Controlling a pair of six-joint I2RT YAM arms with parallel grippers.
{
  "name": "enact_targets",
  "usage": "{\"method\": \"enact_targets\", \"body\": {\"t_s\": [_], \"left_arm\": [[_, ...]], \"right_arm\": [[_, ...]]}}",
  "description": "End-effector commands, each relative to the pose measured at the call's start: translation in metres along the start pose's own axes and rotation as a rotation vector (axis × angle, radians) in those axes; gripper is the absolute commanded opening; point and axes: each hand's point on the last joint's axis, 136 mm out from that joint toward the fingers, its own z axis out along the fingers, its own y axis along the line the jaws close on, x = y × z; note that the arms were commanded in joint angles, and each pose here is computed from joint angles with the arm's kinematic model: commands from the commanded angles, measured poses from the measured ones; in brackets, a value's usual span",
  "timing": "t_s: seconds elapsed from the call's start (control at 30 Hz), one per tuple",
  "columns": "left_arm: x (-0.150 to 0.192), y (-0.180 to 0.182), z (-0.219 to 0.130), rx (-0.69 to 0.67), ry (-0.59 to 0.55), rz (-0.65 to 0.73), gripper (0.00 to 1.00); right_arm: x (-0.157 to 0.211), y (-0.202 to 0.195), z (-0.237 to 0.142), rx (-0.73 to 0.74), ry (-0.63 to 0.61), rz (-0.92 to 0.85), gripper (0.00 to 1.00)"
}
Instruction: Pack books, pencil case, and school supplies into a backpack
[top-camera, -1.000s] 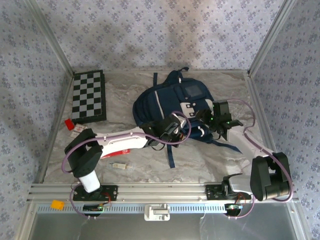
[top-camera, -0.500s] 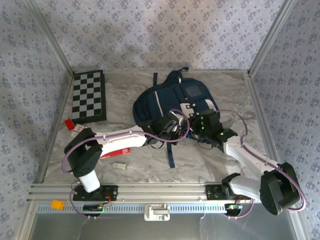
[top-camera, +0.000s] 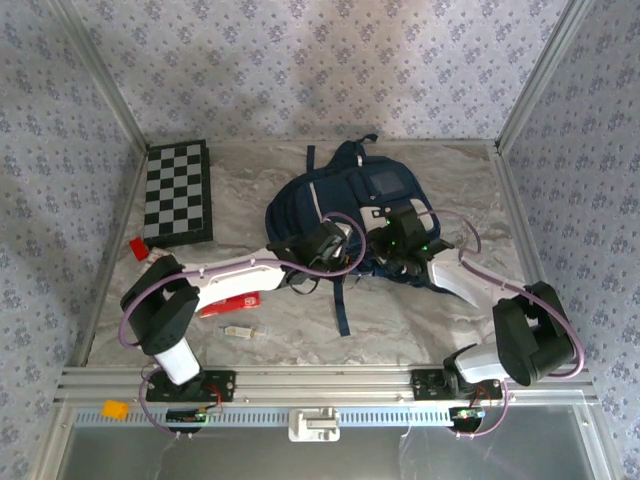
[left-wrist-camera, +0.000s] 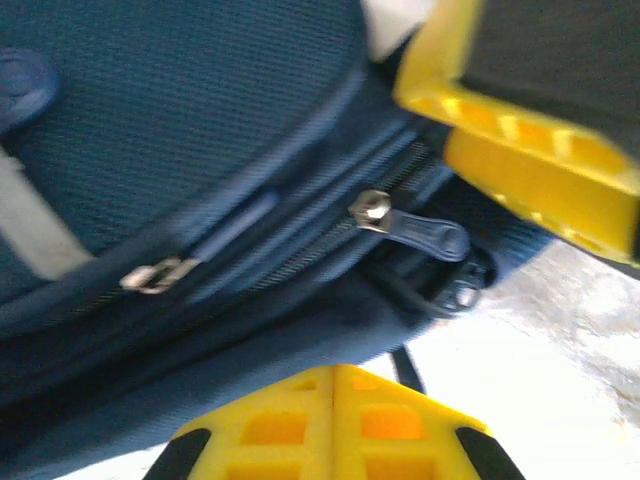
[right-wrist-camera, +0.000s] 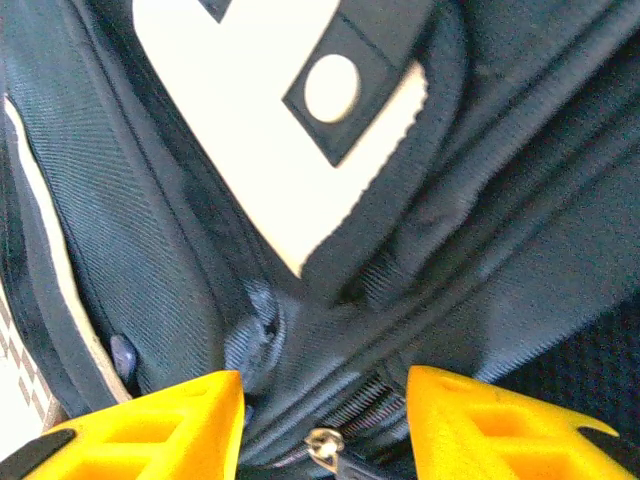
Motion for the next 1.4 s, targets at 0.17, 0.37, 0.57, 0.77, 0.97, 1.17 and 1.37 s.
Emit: {"method": "enact_targets", "body": {"t_s": [0.17,0.37,0.57,0.77,0.97,1.17,1.37], "left_arm": [[-0.02,-0.008,-0.012,0.052,-0.038,-0.117,0.0],[-0.022,-0.012,-0.006,0.064,-0.029,-0.212,0.01],[-0.018,-0.004,0.01,0.021,-0.014,-0.254,0.0],[-0.012,0.018,0.021,-0.032,-0.014,-0.282,0.0],[-0.001,0.072,0.024,-0.163,0.003,-0.253,0.0],[-0.012,0.135,0.011,-0.221,-0.01,-0.275,0.0],[-0.03,0.11,-0.022,-0.08,-0.067,-0.272,0.08]], "right_arm": [[-0.016,-0.005,0.013,0.054,-0.032,0.02,0.45],[-0.02,-0.005,0.005,0.036,-0.069,0.039,0.54],[-0.03,0.0,0.0,0.144,-0.071,-0.111,0.51],[-0.028,-0.001,0.018,0.137,-0.018,-0.138,0.52],[-0.014,0.028,0.009,0.14,-0.032,-0.31,0.5],[0.016,0.058,0.006,0.047,-0.003,-0.474,0.44],[0.027,0.058,-0.005,0.095,-0.006,-0.698,0.48]]}}
